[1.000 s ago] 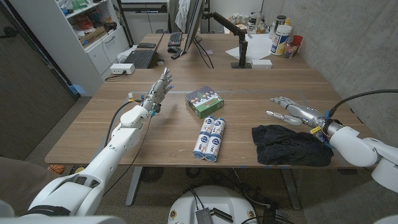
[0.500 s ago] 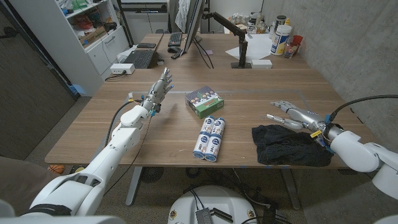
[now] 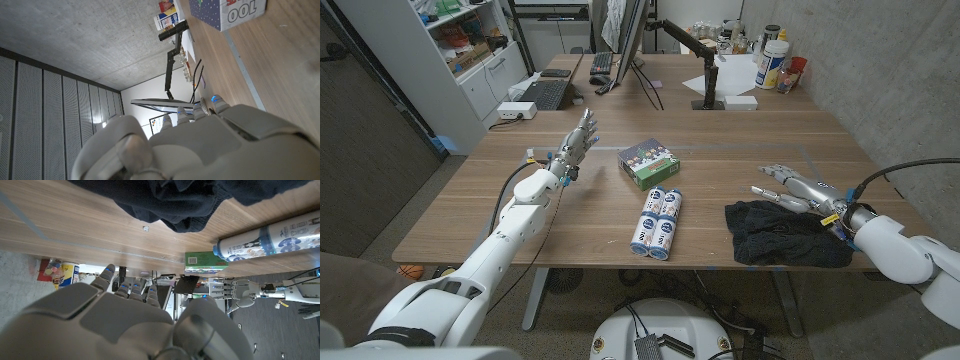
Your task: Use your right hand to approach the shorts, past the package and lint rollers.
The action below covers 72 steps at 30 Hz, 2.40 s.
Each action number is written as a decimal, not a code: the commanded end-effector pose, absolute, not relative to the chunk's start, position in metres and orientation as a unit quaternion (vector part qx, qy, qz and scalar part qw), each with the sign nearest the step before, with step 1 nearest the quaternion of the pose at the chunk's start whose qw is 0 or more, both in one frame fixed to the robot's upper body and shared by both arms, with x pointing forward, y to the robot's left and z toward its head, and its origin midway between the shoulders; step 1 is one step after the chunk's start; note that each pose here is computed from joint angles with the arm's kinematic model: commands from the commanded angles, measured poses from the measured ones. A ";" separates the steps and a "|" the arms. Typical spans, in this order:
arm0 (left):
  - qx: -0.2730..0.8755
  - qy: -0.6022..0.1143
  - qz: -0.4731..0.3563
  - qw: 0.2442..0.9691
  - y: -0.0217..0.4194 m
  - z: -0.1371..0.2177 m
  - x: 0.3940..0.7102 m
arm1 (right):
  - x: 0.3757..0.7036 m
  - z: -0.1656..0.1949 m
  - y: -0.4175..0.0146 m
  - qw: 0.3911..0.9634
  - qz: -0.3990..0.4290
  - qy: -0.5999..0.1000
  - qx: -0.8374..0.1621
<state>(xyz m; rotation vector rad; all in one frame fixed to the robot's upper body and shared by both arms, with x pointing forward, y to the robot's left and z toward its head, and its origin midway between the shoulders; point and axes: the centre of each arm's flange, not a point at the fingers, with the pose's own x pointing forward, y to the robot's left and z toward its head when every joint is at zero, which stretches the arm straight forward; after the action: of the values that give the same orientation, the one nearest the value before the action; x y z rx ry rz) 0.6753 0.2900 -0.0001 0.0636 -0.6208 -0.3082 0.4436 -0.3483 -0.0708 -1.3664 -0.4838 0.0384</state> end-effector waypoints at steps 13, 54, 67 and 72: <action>0.037 -0.305 -0.154 0.939 0.286 0.004 0.673 | 0.433 -0.084 -0.355 0.751 0.003 -0.208 -0.627; 0.047 -0.308 -0.146 0.939 0.286 0.009 0.665 | 0.425 -0.102 -0.365 0.764 -0.025 -0.202 -0.612; 0.048 -0.307 -0.146 0.939 0.288 0.010 0.665 | 0.427 -0.105 -0.361 0.768 -0.028 -0.203 -0.607; 0.049 -0.307 -0.148 0.939 0.287 0.012 0.666 | 0.425 -0.108 -0.361 0.772 -0.029 -0.198 -0.604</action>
<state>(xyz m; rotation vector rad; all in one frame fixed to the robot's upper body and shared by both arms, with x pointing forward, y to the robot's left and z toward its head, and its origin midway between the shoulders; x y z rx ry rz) 0.6648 0.2867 0.0089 0.0972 -0.6267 -0.2976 0.4265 -0.3625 -0.1032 -1.3249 -0.4400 -0.0562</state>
